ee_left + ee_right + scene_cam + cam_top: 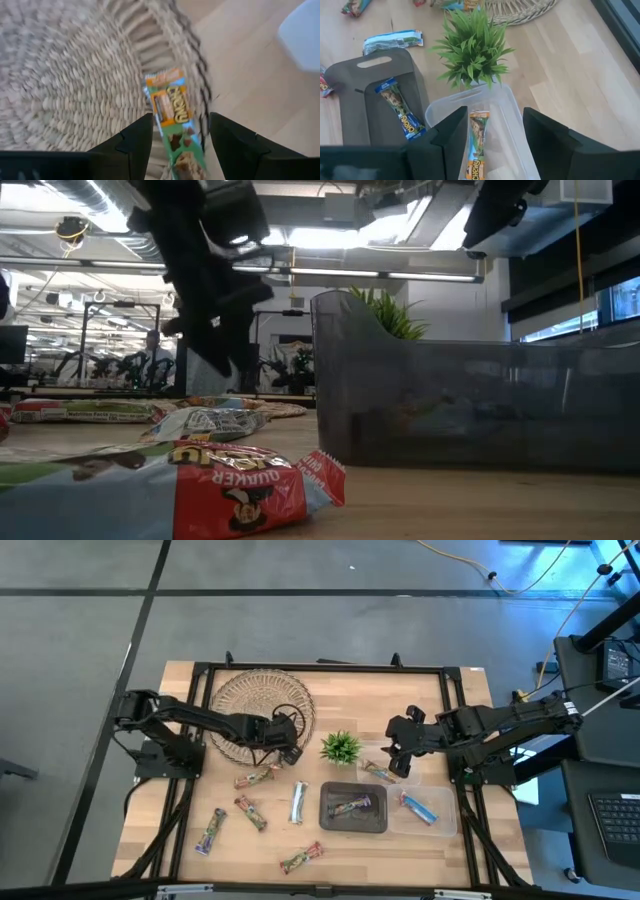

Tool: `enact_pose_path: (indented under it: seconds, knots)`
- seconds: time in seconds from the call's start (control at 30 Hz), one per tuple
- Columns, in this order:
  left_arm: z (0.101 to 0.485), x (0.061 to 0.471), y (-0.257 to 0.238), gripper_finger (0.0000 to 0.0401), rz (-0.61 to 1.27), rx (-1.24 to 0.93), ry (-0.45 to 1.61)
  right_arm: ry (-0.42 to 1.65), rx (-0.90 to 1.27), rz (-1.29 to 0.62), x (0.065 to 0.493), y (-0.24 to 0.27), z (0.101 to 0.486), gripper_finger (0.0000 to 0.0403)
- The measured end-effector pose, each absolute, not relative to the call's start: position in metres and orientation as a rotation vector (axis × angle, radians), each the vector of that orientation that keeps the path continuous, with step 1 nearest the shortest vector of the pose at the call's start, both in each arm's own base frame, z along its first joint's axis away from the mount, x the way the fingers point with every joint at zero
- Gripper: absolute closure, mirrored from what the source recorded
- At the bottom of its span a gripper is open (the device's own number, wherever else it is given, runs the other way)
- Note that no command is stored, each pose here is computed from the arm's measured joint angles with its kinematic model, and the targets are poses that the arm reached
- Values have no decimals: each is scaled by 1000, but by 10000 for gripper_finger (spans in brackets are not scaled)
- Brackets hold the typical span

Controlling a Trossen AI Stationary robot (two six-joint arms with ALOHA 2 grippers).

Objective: Pick and place Granola Bars by type
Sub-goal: Put the orange granola bar into the top transparent bin

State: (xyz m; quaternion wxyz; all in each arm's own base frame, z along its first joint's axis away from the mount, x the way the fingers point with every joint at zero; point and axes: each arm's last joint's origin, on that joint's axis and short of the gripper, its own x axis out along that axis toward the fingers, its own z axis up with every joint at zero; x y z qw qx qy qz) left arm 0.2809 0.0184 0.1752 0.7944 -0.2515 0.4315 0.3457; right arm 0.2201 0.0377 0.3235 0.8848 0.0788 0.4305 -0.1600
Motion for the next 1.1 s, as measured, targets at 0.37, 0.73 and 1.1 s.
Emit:
enact_pose_path:
  seconds: [0.37,0.73,1.1]
  knots:
    - [142,290,17,214,718,-569,1055,893,163,-332,220,38,324,208]
    - [142,290,17,286,704,-582,1061,893,163,-332,220,38,324,208]
    - [153,291,15,357,624,-608,1061,761,184,-195,233,47,333,208]
